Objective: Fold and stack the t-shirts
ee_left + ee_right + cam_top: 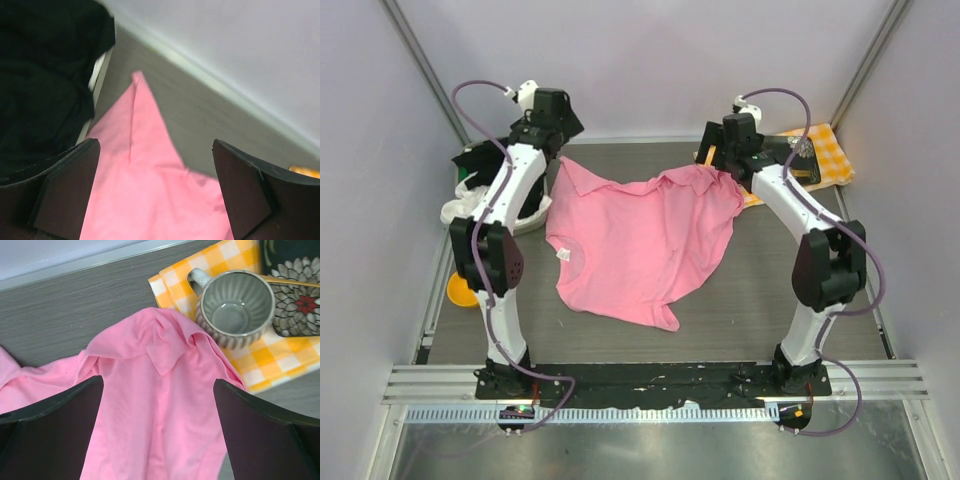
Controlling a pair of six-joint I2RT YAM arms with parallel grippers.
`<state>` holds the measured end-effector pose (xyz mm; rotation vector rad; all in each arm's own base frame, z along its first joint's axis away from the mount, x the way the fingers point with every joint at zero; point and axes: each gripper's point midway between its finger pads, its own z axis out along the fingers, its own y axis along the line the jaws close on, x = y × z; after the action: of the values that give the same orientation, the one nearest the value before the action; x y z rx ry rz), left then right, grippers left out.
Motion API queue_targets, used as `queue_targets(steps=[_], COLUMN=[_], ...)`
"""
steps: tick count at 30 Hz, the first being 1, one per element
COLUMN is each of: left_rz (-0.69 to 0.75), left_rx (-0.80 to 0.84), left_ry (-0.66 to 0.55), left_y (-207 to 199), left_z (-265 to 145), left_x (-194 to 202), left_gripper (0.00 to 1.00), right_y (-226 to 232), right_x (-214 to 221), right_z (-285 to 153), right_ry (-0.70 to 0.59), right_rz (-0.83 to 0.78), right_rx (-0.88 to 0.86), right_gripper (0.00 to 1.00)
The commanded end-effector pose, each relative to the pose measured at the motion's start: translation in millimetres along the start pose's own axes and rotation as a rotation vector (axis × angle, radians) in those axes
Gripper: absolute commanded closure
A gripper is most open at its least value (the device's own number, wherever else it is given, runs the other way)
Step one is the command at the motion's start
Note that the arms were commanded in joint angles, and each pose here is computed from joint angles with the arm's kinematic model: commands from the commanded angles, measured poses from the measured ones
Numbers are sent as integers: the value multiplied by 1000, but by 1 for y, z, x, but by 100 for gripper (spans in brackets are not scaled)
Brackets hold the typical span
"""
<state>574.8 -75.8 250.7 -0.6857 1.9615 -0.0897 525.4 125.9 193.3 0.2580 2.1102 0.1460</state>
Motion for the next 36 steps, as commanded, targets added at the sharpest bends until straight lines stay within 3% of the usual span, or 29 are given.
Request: queue_targets(steps=[1, 4, 6, 8, 13, 18, 24, 32, 36], left_rz=[29, 110, 191, 187, 222, 258, 309, 384, 411], left_rx=[94, 146, 158, 190, 162, 142, 149, 138, 110], left_ry=[-137, -34, 67, 108, 294, 380, 450, 510, 522], left_y=[-27, -35, -30, -28, 19, 49, 48, 50, 61], left_z=[-106, -150, -170, -198, -209, -218, -215, -210, -209], left_x=[-24, 25, 79, 105, 196, 259, 308, 338, 345], left_gripper=[0, 0, 0, 0, 2, 6, 9, 11, 12], right_y=[5, -2, -8, -23, -50, -65, -63, -72, -81], right_x=[-31, 3, 32, 70, 124, 165, 179, 216, 235], right_z=[-76, -105, -123, -127, -131, -123, -95, -56, -62], right_ry=[-92, -4, 52, 112, 181, 233, 265, 360, 417], right_rz=[-52, -137, -156, -174, -148, -137, -152, -213, -234], right_rx=[1, 68, 78, 99, 127, 146, 179, 261, 283], right_gripper=[1, 1, 1, 1, 1, 1, 2, 5, 5])
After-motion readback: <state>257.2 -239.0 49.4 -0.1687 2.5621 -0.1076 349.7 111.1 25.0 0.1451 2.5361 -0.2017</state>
